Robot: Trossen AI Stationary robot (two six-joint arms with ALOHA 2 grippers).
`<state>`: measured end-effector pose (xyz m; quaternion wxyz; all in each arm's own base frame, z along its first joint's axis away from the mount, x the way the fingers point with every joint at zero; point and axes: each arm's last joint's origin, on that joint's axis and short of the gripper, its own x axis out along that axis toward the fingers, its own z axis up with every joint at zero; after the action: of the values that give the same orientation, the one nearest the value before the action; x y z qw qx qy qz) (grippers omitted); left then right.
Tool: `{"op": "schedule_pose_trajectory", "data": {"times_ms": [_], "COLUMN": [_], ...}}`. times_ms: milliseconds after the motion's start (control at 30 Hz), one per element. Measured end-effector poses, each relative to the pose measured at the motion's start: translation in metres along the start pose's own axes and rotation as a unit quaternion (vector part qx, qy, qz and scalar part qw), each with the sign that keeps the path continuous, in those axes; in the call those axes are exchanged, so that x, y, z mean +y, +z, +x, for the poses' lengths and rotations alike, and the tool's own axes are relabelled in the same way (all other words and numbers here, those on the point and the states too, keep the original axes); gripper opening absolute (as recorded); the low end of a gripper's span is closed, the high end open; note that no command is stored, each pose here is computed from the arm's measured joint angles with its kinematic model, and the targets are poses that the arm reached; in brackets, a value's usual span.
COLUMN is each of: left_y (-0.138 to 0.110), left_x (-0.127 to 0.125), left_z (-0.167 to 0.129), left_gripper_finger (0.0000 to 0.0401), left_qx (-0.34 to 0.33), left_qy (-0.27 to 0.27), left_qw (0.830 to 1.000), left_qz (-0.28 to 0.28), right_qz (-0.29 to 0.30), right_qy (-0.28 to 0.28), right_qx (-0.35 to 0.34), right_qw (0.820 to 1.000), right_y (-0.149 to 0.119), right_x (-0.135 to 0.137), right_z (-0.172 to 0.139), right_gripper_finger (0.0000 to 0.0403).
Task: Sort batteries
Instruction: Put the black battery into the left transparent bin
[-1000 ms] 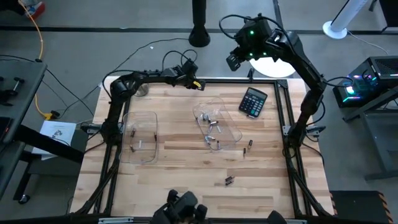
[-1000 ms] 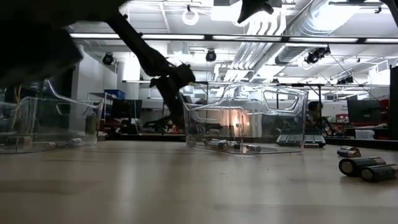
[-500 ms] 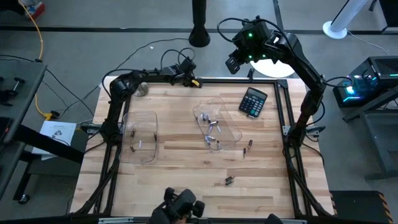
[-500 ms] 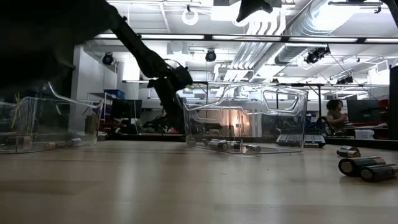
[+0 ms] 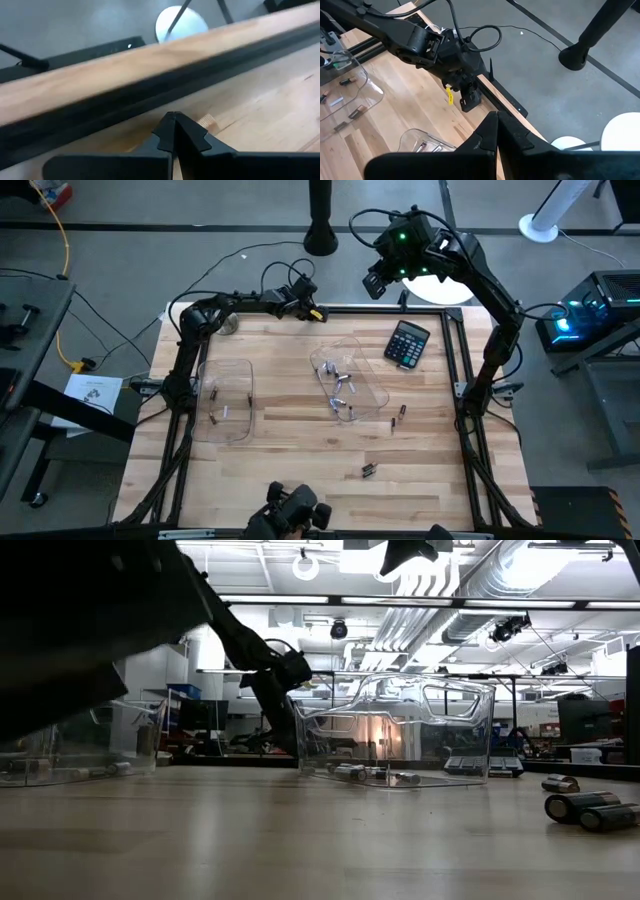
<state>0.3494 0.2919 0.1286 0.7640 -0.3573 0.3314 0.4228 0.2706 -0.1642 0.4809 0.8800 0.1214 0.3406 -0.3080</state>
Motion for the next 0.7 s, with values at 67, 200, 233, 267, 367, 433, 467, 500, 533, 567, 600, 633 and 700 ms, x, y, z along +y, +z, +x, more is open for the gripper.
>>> {"op": "schedule_pose_trajectory", "data": {"times_ms": [67,200,233,267,367,433,467,500,533,567,600,633,700], "left_y": [-0.002,-0.002,-0.001,0.000,0.005,0.007,0.007,0.006,0.004,0.003,0.000,-0.002,-0.005], "left_x": [-0.002,-0.008,-0.009,-0.010,-0.013,-0.014,-0.015,-0.014,-0.014,-0.013,-0.011,-0.010,-0.008], "left_z": [0.000,-0.006,-0.009,-0.012,-0.022,-0.028,-0.032,-0.035,-0.036,-0.036,-0.036,-0.036,-0.035], "left_gripper_finger": [0.0000,0.0000,0.0000,0.0000,0.0000,0.0000,0.0001,0.0001,0.0003,0.0006,0.0011,0.0017,0.0033], "left_qx": [0.006,0.009,0.011,0.008,-0.006,-0.007,-0.001,0.008,0.017,0.029,0.046,0.060,0.072], "left_qy": [-0.002,-0.017,-0.024,-0.028,-0.035,-0.038,-0.042,-0.041,-0.039,-0.039,-0.040,-0.039,-0.038], "left_qw": [1.000,1.000,1.000,0.999,0.998,0.992,0.987,0.981,0.975,0.967,0.960,0.951,0.928], "left_qz": [0.007,0.011,0.011,0.013,0.055,0.120,0.156,0.188,0.219,0.248,0.274,0.301,0.364], "right_qz": [-0.003,-0.005,-0.005,-0.005,-0.005,-0.005,-0.006,-0.006,-0.006,-0.006,-0.006,-0.006,-0.006], "right_qy": [0.000,0.001,0.001,0.001,0.001,0.001,0.001,0.001,0.001,0.001,0.001,0.001,0.001], "right_qx": [0.000,0.000,0.000,0.000,0.000,0.001,0.002,0.003,0.002,0.002,0.002,0.002,0.002], "right_qw": [1.000,1.000,1.000,1.000,1.000,1.000,1.000,1.000,1.000,1.000,1.000,1.000,1.000], "right_y": [0.000,0.000,0.000,0.000,0.000,0.000,0.000,0.000,0.000,0.000,0.000,0.000,0.000], "right_x": [0.000,0.000,0.000,0.000,0.000,0.000,0.000,0.000,0.000,0.000,0.000,0.000,0.000], "right_z": [0.000,0.000,0.000,0.000,0.000,0.000,0.000,0.000,0.000,0.000,0.000,0.000,0.000], "right_gripper_finger": [0.0000,0.0000,0.0000,0.0000,0.0000,0.0000,0.0000,0.0000,0.0000,0.0000,0.0000,0.0000,0.0000]}}
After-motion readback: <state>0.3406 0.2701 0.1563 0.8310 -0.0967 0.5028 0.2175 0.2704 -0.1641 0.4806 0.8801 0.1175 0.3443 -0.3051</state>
